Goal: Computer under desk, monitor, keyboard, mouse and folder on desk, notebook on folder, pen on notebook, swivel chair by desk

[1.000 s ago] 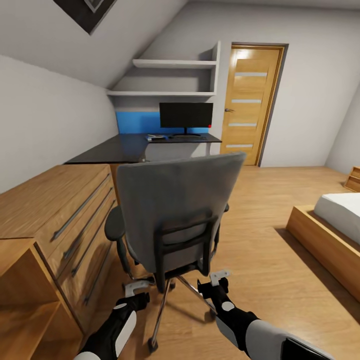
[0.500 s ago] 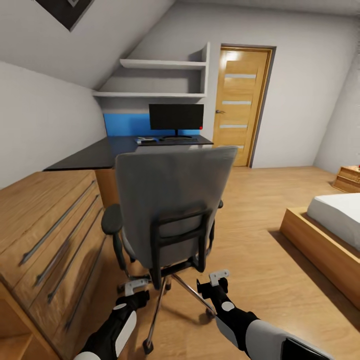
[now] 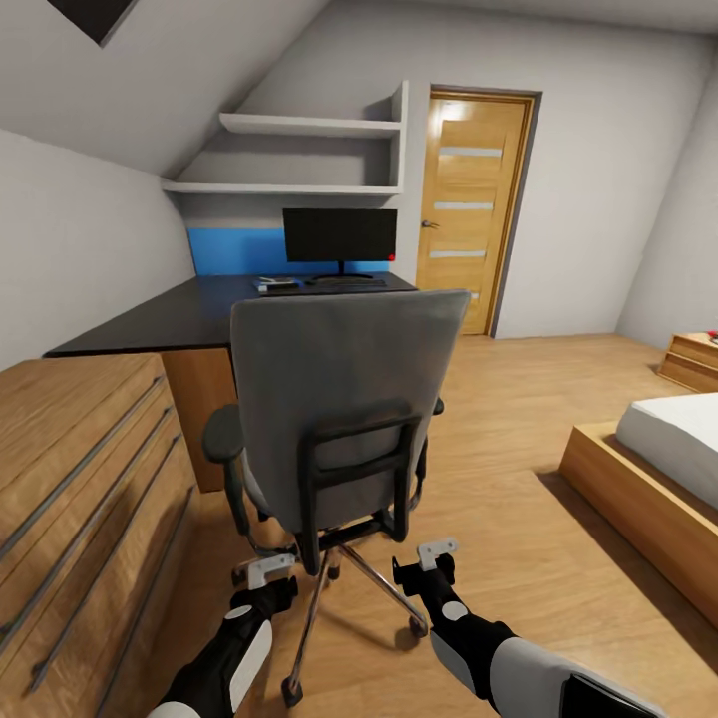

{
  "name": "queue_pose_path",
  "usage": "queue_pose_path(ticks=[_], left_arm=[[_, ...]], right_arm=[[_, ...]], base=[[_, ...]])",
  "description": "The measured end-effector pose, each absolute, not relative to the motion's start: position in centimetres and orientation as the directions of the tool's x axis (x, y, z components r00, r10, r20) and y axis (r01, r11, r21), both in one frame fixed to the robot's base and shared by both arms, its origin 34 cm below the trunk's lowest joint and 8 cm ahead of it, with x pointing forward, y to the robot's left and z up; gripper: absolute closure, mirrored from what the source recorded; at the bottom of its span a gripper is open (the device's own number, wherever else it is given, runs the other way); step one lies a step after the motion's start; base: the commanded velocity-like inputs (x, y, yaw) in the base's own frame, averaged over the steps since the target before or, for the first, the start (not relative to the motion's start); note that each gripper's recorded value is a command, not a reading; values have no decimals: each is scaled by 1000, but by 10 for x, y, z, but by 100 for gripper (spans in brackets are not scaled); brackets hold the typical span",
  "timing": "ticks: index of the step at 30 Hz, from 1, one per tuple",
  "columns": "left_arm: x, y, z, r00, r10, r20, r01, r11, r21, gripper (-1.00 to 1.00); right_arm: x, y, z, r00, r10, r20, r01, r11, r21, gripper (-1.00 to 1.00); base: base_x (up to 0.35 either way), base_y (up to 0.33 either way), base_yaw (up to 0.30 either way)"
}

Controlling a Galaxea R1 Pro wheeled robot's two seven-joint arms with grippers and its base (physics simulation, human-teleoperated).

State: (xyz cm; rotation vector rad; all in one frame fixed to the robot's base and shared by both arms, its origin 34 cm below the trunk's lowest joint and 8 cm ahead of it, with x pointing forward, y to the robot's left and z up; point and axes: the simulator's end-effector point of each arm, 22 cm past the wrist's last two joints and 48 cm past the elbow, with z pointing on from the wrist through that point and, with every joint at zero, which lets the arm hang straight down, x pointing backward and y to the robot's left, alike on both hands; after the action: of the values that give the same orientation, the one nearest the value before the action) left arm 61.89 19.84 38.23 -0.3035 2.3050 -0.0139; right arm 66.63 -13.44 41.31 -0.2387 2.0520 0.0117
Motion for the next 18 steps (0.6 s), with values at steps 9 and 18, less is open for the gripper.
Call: queue_pose_path(ticks=[9, 18], left_arm=[[619, 199, 382, -655, -221, -722, -215, 971, -103, -100], [619, 200, 382, -656, -220, -722, -214, 972, -101, -100]], right_arm=[[666, -134, 413, -455, -164, -875, -174, 980, -93, -100], [666, -134, 413, -455, -167, -875, -177, 980, -95, -100]], base=[[260, 170, 0], [308, 82, 0]])
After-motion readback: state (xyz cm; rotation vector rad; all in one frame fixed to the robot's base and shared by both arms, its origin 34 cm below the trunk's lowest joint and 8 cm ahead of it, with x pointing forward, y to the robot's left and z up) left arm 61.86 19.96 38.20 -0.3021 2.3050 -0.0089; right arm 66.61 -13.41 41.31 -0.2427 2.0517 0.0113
